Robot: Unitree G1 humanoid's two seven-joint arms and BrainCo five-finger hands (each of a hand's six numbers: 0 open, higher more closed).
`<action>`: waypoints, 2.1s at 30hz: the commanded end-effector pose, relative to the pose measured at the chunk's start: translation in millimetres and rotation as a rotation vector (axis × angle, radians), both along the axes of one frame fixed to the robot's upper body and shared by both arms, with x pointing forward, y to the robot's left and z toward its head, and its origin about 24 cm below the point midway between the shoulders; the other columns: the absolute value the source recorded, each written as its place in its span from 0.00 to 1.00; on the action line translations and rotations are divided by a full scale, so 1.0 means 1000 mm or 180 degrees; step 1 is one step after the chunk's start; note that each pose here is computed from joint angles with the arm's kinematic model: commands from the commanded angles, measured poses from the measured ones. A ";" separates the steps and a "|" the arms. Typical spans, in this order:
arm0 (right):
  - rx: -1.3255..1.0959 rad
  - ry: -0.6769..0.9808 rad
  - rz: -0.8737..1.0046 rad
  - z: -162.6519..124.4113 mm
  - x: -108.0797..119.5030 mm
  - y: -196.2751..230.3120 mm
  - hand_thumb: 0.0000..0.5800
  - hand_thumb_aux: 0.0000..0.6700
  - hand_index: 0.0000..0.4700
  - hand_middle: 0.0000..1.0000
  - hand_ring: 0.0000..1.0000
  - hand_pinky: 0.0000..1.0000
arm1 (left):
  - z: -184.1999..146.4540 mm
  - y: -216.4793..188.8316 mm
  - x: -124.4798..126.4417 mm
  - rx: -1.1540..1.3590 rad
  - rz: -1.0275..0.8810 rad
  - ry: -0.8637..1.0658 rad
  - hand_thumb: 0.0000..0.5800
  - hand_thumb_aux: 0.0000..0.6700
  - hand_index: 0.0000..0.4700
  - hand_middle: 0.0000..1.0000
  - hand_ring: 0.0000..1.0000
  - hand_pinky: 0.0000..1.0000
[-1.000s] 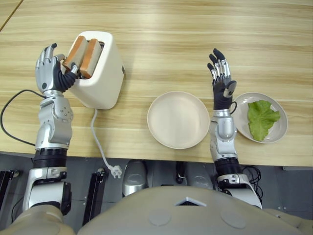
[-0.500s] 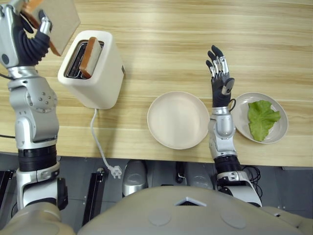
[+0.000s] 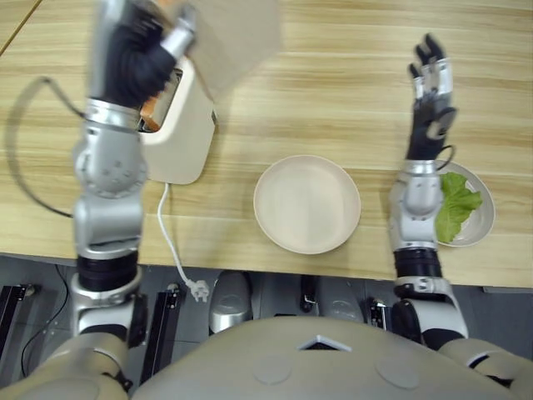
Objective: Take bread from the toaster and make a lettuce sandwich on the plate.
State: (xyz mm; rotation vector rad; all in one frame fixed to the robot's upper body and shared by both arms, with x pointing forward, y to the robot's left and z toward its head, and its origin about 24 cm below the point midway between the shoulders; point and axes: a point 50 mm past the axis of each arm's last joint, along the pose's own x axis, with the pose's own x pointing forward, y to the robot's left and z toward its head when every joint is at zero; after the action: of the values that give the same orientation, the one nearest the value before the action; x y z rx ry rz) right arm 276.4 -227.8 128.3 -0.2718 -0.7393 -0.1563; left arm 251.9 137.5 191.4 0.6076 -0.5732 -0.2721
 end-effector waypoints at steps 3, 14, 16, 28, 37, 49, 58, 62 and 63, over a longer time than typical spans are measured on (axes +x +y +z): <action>-0.0164 0.0024 -0.0487 0.006 -0.010 -0.043 0.00 0.00 0.00 0.00 0.00 0.00 | -0.075 -0.029 0.003 -0.0151 -0.0734 0.1478 1.00 1.00 0.98 1.00 1.00 1.00; -0.0375 0.0271 -0.0731 -0.005 -0.030 -0.065 0.00 0.00 0.00 0.00 0.00 0.00 | -0.161 -0.036 -0.007 0.0240 -0.0725 0.2491 1.00 1.00 0.98 1.00 1.00 1.00; -0.0399 0.0277 -0.0729 -0.004 -0.030 -0.065 0.00 0.00 0.00 0.00 0.00 0.00 | -0.169 -0.036 -0.008 0.0319 -0.0719 0.2558 1.00 1.00 0.98 1.00 1.00 1.00; -0.0485 0.0295 -0.0697 -0.001 -0.029 -0.063 0.00 0.00 0.00 0.00 0.00 0.00 | -0.183 -0.041 -0.003 0.1057 -0.0498 0.2196 0.00 0.00 0.00 1.00 1.00 1.00; -0.0788 0.0378 -0.0837 -0.003 -0.038 -0.075 0.00 0.00 0.00 0.00 0.00 0.00 | -0.141 -0.021 0.017 0.1325 0.0033 0.1356 0.00 0.00 0.00 0.00 0.00 0.00; -0.2713 0.0707 -0.1243 -0.037 -0.064 -0.114 0.00 0.00 0.00 0.00 0.00 0.00 | -0.114 0.011 0.013 0.1176 0.0227 0.1356 0.00 0.00 0.00 0.00 0.00 0.00; -0.4122 0.1374 -0.1348 -0.091 -0.083 -0.146 0.00 0.00 0.00 0.00 0.00 0.00 | -0.124 0.007 0.007 0.0903 0.0234 0.1485 0.00 0.00 0.00 0.00 0.00 0.00; -0.4197 0.1583 -0.1419 -0.101 -0.090 -0.154 0.00 0.00 0.00 0.00 0.00 0.00 | -0.127 0.007 0.005 0.0910 0.0213 0.1532 0.00 0.00 0.00 0.00 0.00 0.00; -0.4212 0.1616 -0.1417 -0.103 -0.091 -0.155 0.00 0.00 0.00 0.00 0.00 0.00 | -0.128 0.007 0.004 0.0888 0.0199 0.1556 0.00 0.00 0.00 0.00 0.00 0.00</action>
State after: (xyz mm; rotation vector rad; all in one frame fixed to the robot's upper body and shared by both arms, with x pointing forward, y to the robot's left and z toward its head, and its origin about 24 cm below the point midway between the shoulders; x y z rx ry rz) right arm 187.4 -379.1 25.4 -1.6604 -0.1732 0.0106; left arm 257.5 142.8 68.2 0.8037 -0.0728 -0.4227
